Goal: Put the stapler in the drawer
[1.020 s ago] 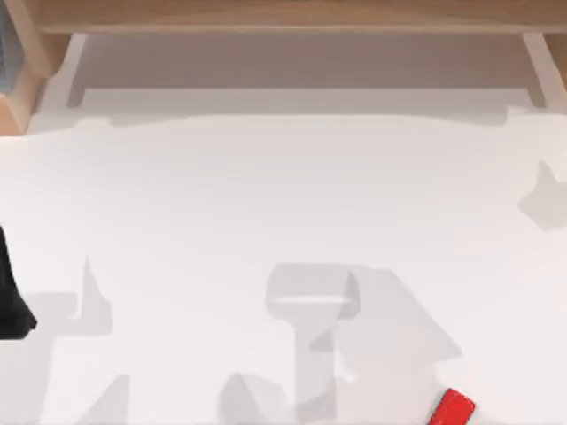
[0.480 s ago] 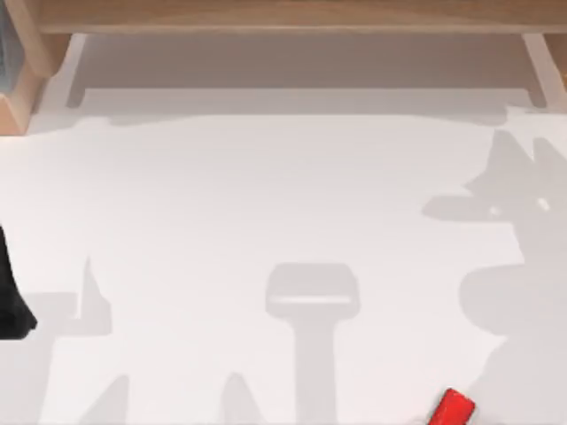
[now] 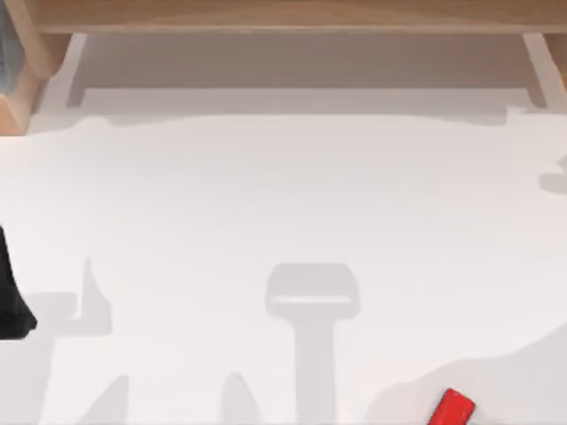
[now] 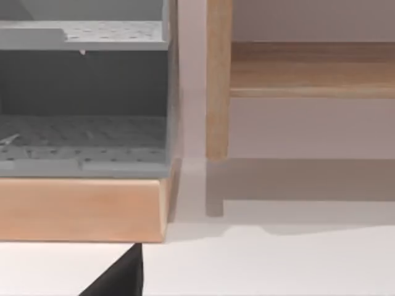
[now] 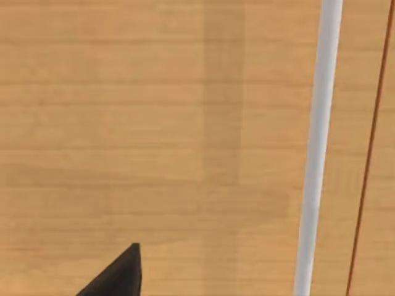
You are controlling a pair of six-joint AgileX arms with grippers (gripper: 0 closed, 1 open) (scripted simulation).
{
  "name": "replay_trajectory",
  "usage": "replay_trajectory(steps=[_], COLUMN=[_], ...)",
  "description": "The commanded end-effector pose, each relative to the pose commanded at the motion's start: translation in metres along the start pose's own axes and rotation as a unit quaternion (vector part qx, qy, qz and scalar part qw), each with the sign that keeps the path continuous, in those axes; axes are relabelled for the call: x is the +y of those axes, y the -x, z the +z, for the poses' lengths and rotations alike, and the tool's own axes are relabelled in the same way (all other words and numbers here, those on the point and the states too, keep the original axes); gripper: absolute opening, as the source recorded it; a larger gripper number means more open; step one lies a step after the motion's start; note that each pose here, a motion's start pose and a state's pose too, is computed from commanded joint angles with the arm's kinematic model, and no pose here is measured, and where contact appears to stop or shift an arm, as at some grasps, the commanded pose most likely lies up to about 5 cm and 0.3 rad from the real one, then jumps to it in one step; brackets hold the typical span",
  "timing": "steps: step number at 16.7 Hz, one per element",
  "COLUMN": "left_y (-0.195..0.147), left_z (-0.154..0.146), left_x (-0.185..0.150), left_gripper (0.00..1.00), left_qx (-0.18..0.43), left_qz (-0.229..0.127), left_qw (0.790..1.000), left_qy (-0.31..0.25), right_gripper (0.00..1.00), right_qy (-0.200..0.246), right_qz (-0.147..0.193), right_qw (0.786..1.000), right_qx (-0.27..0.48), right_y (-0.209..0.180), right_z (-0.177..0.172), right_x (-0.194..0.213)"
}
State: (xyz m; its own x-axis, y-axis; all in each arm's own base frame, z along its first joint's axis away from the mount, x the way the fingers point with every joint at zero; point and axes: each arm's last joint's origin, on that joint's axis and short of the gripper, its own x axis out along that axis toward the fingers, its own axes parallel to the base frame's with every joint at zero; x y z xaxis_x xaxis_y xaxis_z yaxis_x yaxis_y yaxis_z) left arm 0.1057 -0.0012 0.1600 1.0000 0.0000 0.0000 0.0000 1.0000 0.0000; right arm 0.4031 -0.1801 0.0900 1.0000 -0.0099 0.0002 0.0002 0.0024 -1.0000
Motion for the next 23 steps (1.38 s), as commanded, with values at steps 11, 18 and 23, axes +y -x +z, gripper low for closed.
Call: replay_trajectory(steps=[11, 18, 23], left_y=[0.000, 0.000, 0.000], left_z=[0.000, 0.000, 0.000], left_x=[0.000, 0.000, 0.000], left_gripper=[1.00, 1.00, 1.00], left_qx=[0.000, 0.000, 0.000], left_qz=[0.000, 0.000, 0.000], left_qw=[1.000, 1.000, 1.000], left_qy=[0.000, 0.000, 0.000], right_gripper=[1.00, 0.92, 0.55], right_qy=[0.001, 0.001, 0.001], right_qz=[0.000, 0.000, 0.000], right_qw=[1.000, 1.000, 1.000], right_qx=[0.000, 0.000, 0.000], right_y=[-0.019, -0.025, -0.025], right_z=[0.000, 0.000, 0.000], right_x=[0.001, 0.001, 0.001])
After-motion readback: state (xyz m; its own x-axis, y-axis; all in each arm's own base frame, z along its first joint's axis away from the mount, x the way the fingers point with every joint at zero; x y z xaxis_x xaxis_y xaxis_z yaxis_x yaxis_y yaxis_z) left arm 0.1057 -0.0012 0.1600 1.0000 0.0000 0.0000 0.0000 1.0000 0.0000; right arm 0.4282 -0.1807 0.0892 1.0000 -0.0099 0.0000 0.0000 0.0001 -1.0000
